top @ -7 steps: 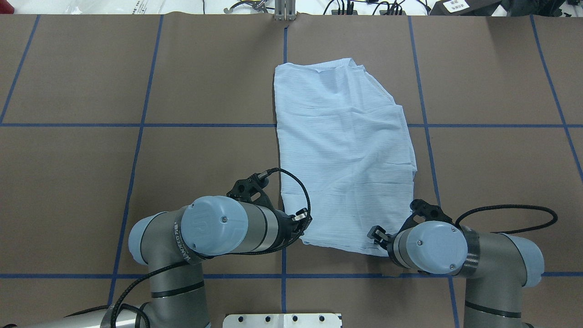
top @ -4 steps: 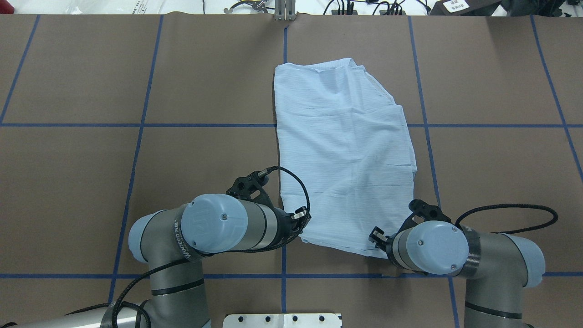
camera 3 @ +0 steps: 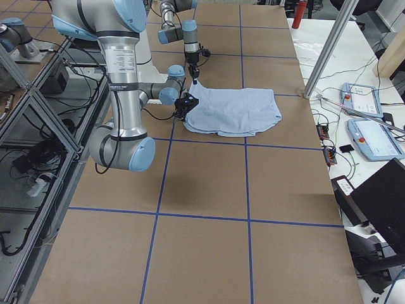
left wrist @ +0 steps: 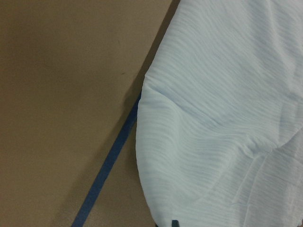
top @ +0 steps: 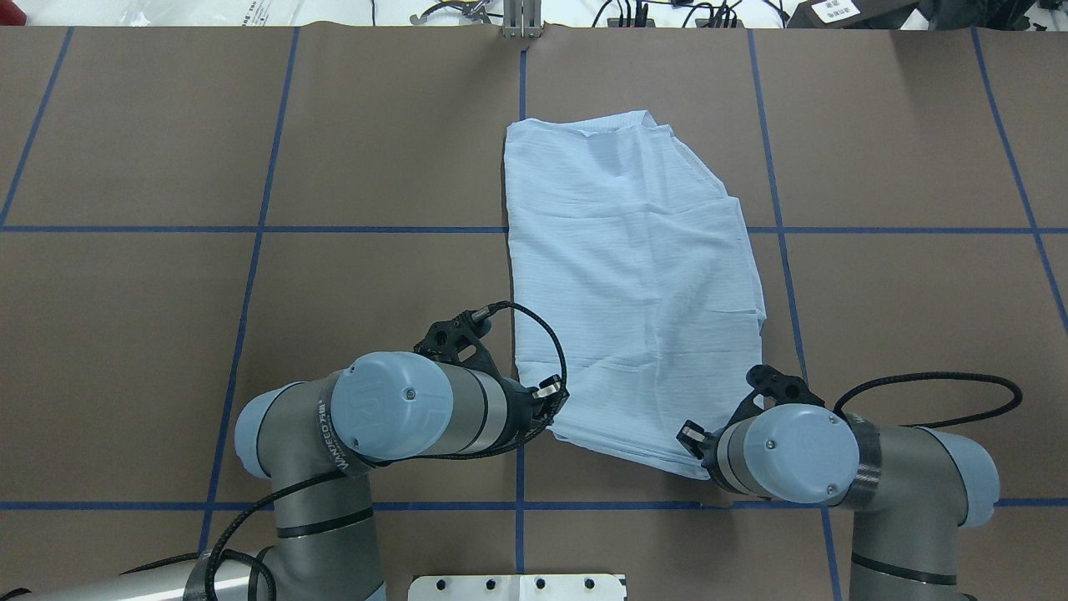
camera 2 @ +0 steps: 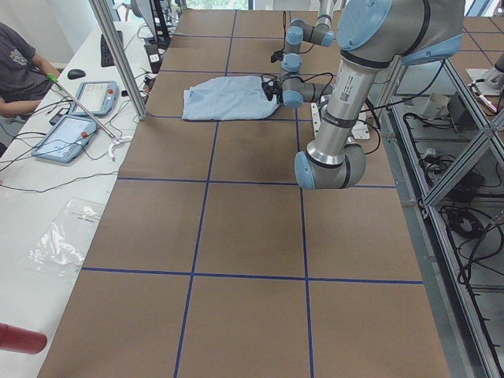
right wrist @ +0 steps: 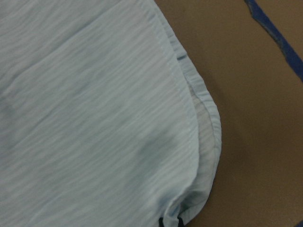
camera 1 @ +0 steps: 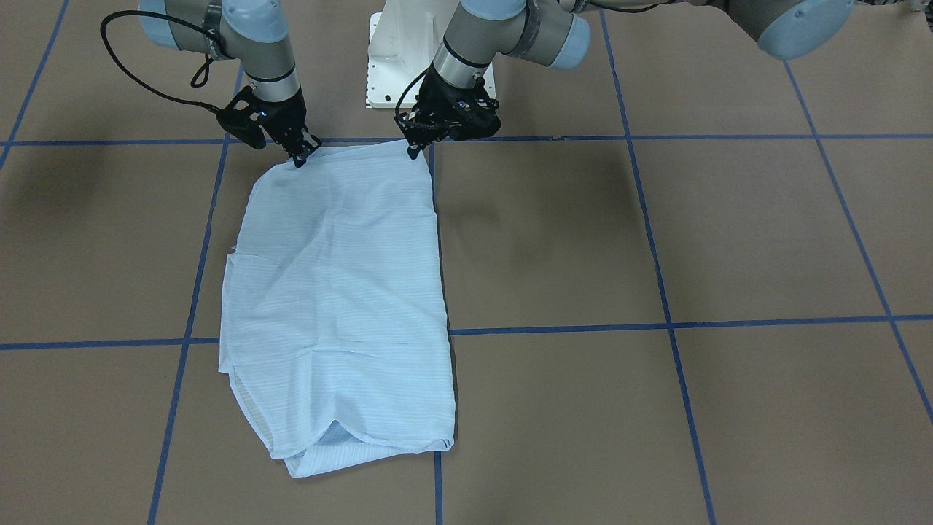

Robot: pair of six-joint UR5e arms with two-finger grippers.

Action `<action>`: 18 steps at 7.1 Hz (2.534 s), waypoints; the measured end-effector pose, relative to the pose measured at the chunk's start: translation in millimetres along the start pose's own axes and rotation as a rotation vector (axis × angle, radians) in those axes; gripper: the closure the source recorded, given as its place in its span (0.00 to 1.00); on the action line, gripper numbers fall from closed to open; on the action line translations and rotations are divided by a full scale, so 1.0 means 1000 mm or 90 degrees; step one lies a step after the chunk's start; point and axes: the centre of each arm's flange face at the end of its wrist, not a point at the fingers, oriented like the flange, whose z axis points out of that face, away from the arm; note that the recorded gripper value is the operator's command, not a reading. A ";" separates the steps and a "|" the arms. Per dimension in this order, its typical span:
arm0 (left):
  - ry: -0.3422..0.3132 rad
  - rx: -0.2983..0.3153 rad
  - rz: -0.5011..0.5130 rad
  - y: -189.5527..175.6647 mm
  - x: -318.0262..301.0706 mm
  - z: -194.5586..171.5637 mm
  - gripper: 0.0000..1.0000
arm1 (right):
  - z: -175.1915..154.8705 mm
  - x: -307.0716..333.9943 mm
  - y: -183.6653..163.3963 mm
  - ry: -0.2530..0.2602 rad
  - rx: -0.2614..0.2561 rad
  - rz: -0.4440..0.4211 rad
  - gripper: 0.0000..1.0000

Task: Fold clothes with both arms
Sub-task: 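Lift the shirt's near edge with both grippers toward the robot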

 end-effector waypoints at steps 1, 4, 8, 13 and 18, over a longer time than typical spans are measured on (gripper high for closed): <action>0.001 0.000 0.003 -0.001 0.000 -0.001 1.00 | -0.008 -0.003 0.002 -0.009 -0.007 0.000 1.00; -0.002 -0.008 0.006 0.006 0.002 -0.030 1.00 | -0.040 -0.008 0.004 -0.038 -0.029 0.001 1.00; -0.040 -0.047 0.013 0.037 -0.021 -0.099 1.00 | -0.124 -0.008 0.010 -0.100 -0.128 -0.009 1.00; -0.064 -0.090 0.021 0.067 -0.026 -0.163 1.00 | -0.206 0.005 0.034 -0.137 -0.272 -0.049 1.00; -0.044 -0.040 0.043 0.013 -0.007 -0.175 1.00 | -0.213 -0.019 -0.038 -0.166 -0.229 -0.040 1.00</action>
